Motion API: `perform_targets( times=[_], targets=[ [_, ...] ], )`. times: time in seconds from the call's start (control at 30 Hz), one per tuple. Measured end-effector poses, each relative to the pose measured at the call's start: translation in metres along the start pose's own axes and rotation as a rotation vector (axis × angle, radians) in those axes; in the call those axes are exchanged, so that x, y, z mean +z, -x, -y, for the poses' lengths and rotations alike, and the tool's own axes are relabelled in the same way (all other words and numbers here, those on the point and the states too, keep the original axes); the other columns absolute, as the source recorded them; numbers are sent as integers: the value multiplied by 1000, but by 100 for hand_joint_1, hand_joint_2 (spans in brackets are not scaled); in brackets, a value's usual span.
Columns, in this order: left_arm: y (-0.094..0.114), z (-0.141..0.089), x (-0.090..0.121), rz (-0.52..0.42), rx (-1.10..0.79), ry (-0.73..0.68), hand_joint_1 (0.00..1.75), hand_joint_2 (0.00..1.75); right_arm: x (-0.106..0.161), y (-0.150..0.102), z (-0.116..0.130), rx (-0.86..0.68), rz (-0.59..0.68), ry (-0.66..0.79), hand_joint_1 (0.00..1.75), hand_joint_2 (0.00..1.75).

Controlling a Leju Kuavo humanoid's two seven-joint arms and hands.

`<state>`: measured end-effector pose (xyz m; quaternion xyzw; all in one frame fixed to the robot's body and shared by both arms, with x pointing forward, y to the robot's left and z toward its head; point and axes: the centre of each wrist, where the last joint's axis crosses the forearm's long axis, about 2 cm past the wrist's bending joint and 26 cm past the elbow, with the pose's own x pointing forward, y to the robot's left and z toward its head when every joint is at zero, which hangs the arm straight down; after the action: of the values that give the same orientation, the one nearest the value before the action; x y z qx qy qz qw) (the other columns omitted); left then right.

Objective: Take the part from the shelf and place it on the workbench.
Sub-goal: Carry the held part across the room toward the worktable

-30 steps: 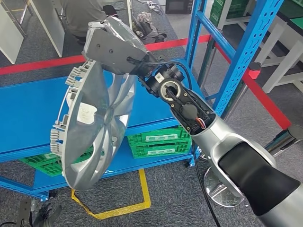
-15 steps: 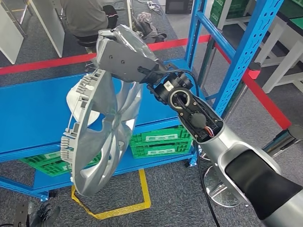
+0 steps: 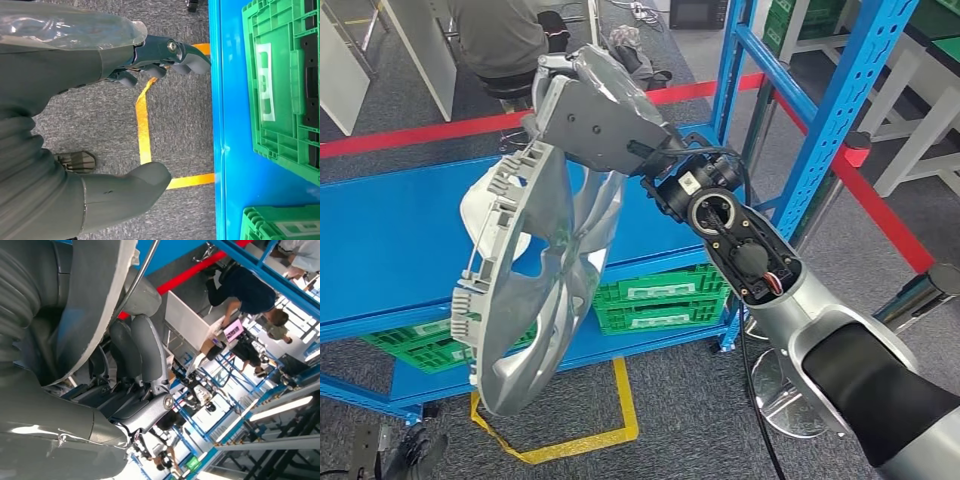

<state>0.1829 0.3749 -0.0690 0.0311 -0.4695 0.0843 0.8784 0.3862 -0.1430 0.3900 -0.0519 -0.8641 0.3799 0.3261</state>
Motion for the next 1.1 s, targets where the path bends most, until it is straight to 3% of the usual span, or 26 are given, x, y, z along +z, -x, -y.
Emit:
perform_targets(
  times=[1.1],
  targets=[
    [0,2,0,8,-6,-25,0,175,7,4,6,-19,4,26,175,175]
  ],
)
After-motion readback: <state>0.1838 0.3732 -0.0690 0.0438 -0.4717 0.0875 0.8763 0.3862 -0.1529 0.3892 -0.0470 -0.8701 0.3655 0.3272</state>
